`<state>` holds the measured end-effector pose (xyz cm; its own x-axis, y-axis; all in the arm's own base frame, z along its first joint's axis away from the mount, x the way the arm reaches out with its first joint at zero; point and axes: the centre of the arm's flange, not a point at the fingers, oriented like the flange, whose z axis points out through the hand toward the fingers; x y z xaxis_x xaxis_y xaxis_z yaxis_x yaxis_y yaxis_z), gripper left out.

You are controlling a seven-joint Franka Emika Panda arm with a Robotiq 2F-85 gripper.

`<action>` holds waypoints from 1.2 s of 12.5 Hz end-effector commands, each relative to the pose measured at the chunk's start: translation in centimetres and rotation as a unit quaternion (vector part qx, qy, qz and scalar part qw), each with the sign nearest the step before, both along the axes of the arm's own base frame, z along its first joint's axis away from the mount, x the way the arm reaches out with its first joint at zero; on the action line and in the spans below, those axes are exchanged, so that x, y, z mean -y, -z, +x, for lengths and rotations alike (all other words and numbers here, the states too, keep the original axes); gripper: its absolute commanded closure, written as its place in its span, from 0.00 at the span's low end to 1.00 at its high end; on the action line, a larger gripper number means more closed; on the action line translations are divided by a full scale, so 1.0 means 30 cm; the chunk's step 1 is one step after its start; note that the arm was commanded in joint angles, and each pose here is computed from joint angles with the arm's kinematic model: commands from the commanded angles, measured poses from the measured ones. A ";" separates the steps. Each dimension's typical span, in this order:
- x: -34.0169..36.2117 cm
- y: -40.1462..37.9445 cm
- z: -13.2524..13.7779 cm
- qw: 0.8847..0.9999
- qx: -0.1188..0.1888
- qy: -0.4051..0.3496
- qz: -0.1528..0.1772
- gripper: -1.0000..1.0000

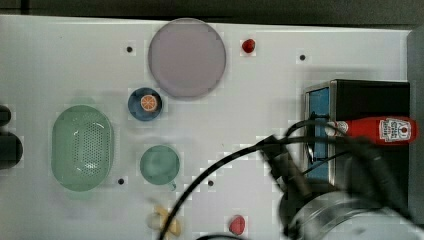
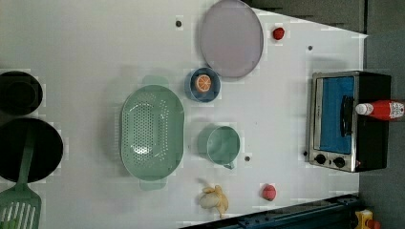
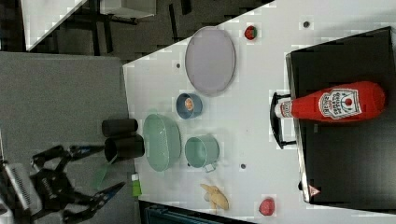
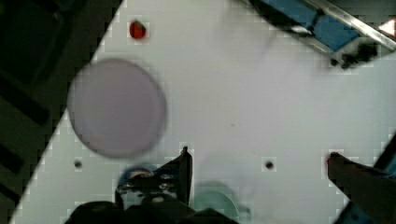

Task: Pick Ketchup from oven and place it on table.

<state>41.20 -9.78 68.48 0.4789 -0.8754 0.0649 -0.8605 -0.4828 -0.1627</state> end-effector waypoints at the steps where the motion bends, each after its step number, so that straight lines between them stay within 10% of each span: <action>1: 0.237 0.290 0.117 0.994 -0.062 0.085 0.025 0.00; 15: 0.977 0.803 0.291 0.958 -0.050 0.275 -0.067 0.00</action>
<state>48.83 -39.99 45.00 -0.0394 -0.9838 0.1750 -0.9991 0.0358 -0.0234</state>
